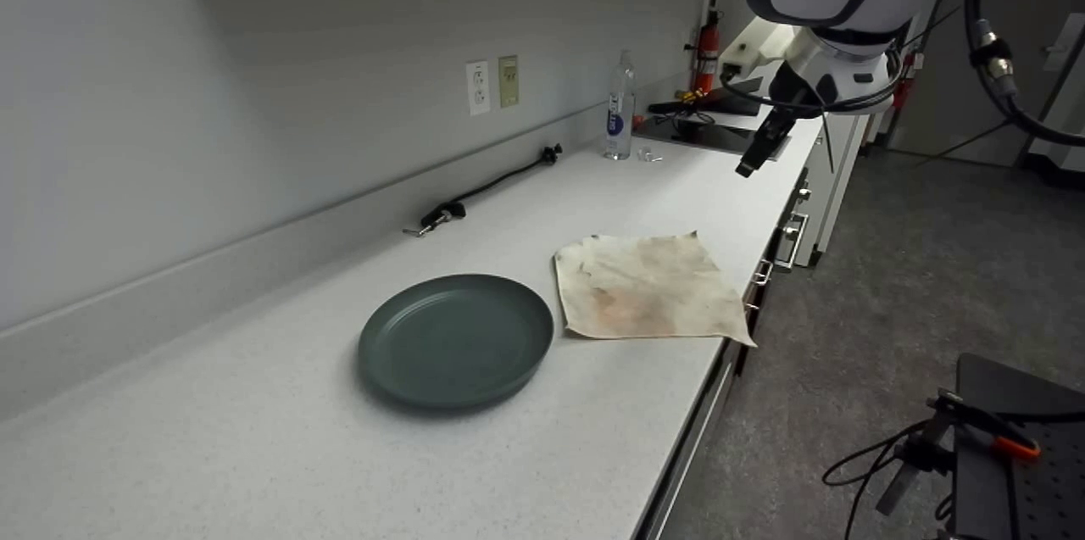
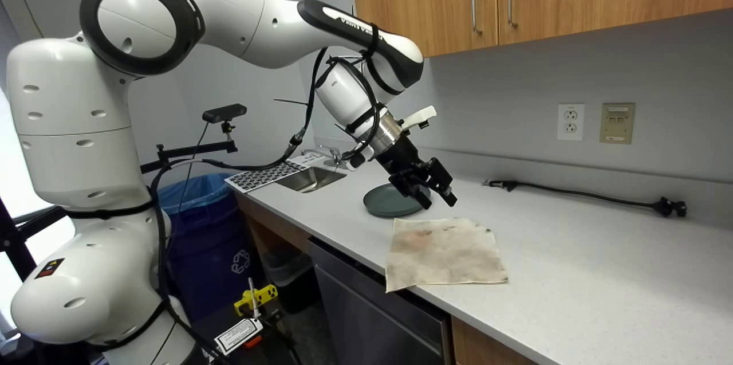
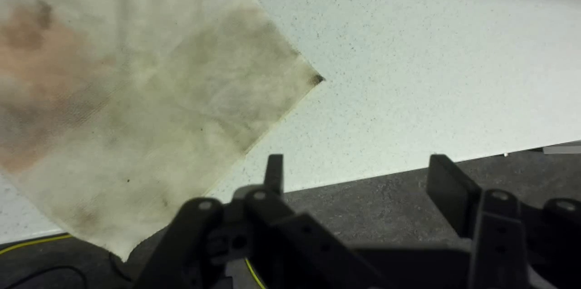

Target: Unfold the towel

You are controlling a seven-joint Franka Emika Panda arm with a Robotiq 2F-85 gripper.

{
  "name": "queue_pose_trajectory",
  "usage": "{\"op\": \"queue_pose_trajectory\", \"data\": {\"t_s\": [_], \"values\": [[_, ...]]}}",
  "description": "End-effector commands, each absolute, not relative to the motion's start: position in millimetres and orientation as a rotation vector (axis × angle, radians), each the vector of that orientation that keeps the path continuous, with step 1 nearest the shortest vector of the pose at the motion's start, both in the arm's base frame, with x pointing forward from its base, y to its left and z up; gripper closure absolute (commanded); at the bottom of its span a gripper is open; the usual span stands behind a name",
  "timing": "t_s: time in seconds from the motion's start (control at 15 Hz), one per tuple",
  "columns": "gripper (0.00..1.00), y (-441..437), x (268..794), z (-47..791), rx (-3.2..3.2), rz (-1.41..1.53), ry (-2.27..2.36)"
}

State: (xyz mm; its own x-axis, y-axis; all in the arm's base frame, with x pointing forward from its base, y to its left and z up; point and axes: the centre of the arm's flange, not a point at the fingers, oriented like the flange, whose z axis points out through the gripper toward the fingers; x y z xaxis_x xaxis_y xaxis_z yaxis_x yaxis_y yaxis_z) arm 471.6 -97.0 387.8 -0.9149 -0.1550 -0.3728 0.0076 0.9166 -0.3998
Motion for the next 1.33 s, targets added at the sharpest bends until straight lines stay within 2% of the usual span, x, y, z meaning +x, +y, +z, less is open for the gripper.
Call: {"op": "queue_pose_trajectory", "data": {"t_s": [0.0,0.67,1.27], "values": [[0.0,-101,470,385,-0.302,-0.571,2.614],[0.0,-97,482,370,-0.688,-0.504,2.435],[0.0,-85,491,352,-0.706,-0.505,2.446]]}}
